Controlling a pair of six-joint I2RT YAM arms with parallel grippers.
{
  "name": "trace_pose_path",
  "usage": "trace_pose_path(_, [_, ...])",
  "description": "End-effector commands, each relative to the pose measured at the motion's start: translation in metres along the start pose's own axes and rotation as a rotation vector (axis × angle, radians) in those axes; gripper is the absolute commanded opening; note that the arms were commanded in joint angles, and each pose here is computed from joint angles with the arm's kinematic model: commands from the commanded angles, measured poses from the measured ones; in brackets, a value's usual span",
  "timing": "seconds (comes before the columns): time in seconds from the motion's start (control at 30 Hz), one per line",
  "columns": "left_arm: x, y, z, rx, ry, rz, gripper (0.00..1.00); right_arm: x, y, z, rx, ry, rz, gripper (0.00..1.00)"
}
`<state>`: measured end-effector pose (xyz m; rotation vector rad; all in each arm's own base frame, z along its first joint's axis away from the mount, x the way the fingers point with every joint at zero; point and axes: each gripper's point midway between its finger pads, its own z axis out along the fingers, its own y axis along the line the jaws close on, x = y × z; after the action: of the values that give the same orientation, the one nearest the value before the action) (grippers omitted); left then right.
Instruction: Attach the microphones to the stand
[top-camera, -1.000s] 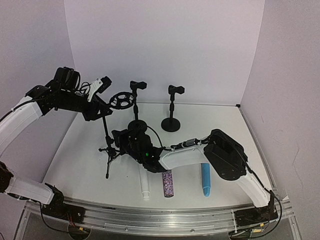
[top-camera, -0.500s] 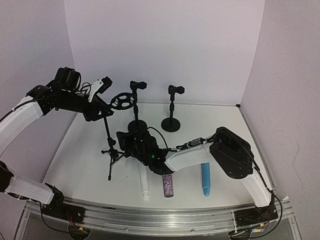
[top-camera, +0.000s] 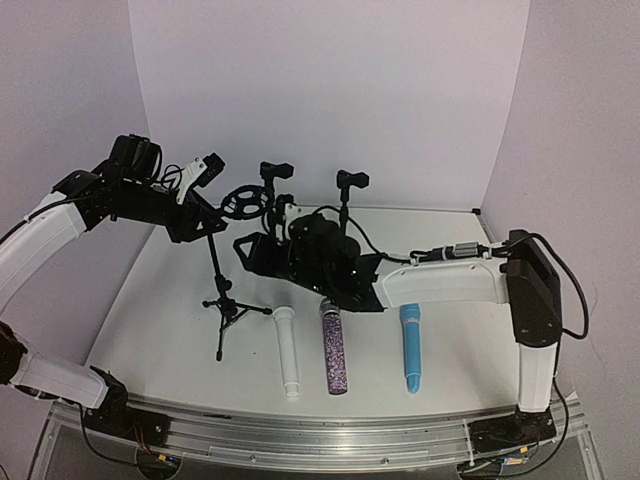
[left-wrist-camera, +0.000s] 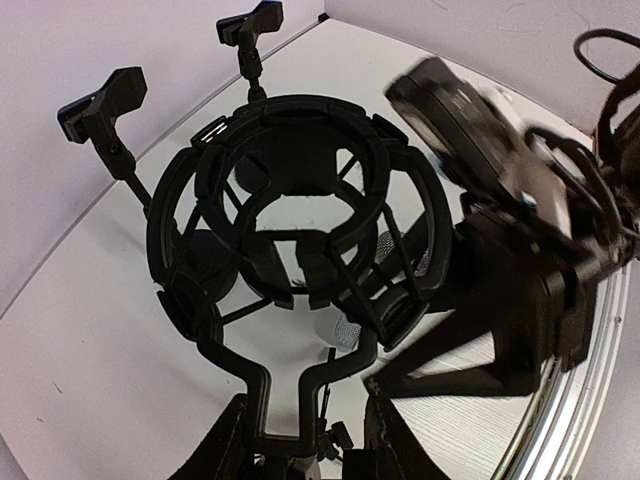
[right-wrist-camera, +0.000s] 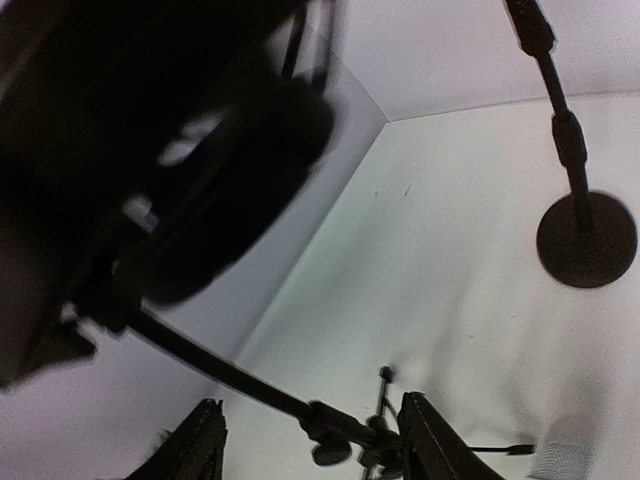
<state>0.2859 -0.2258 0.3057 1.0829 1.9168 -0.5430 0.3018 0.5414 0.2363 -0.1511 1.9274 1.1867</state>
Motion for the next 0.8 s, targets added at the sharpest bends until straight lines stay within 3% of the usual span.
trace_pose_path(0.0, [-0.038,-0.002,-0.015,-0.003,-0.119,0.05,0.0,0.052,0.009,-0.023,0.015,0.161,-0.814,0.57])
trace_pose_path(0.1, [-0.038,-0.002,-0.015,0.0,-0.119,0.049,0.0,0.068,0.008,-0.028,0.008,0.141,-1.18,0.58])
trace_pose_path(0.2, [-0.038,-0.002,-0.016,0.0,-0.118,0.05,0.0,0.068,0.015,-0.023,0.024,0.047,-1.448,0.58])
trace_pose_path(0.33, [-0.038,-0.002,-0.016,0.0,-0.115,0.049,0.0,0.059,0.009,-0.001,0.152,-0.027,-1.672,0.53])
trace_pose_path(0.77, [-0.039,-0.003,-0.015,0.008,-0.117,0.046,0.0,0.063,0.002,0.03,0.151,-0.07,-1.559,0.37])
